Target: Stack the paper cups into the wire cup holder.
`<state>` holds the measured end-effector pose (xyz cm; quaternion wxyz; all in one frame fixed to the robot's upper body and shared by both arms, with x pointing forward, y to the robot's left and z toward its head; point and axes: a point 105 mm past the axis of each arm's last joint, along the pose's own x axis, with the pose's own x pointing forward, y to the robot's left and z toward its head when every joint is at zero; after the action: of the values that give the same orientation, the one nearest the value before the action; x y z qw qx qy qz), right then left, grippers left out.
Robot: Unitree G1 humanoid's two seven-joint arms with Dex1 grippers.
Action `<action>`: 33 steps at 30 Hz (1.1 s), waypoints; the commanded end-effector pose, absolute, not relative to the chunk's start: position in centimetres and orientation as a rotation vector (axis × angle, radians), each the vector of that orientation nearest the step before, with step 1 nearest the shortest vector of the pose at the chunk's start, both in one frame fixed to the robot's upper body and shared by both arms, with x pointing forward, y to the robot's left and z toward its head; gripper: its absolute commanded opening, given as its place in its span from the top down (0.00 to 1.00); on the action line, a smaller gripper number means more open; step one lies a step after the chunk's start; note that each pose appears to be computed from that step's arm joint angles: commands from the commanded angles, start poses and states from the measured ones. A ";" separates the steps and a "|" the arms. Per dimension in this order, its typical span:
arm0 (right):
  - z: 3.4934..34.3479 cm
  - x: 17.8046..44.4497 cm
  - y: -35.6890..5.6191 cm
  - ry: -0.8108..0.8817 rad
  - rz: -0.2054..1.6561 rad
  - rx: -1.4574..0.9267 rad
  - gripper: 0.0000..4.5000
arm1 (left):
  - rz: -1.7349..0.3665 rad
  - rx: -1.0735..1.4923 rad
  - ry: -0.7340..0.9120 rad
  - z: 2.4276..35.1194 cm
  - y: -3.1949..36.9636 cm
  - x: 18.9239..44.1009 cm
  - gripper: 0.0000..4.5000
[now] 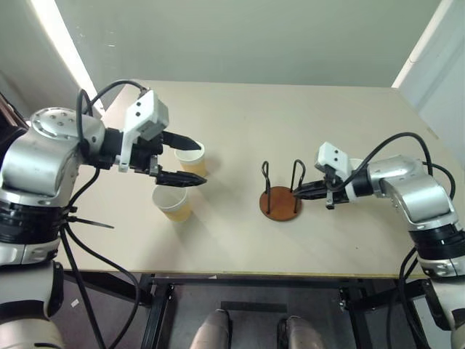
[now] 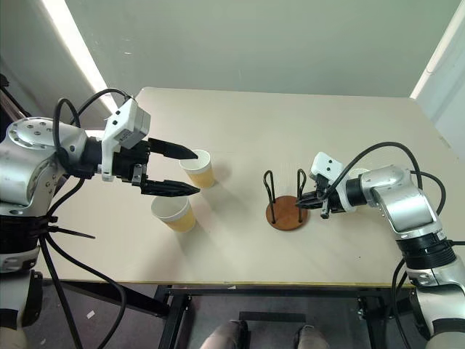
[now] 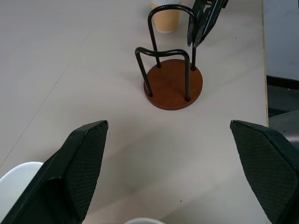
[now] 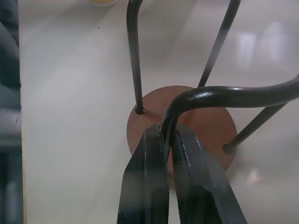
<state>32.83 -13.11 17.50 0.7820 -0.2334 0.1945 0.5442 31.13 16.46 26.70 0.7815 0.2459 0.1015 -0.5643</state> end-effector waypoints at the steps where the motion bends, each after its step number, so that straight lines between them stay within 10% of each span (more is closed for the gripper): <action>1: 18.1 32.8 -12.8 0.382 1.176 -0.537 0.99 | -1.227 0.561 0.182 27.6 16.1 30.9 0.00; 5: 16.8 32.9 -13.3 0.422 1.160 -0.548 0.99 | -1.219 0.564 0.183 27.6 16.2 30.8 0.00; 13: 14.6 33.0 -15.1 0.499 1.123 -0.584 0.36 | -1.211 0.564 0.179 27.5 16.1 30.7 0.00; 33: 28.9 33.4 -15.7 0.106 1.104 -0.526 0.36 | -1.078 0.926 0.335 23.5 18.3 28.5 0.00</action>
<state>33.43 -15.58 27.12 0.8081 -0.2554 0.0810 0.5246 28.70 18.42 22.92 0.7546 0.3891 0.1655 -0.5018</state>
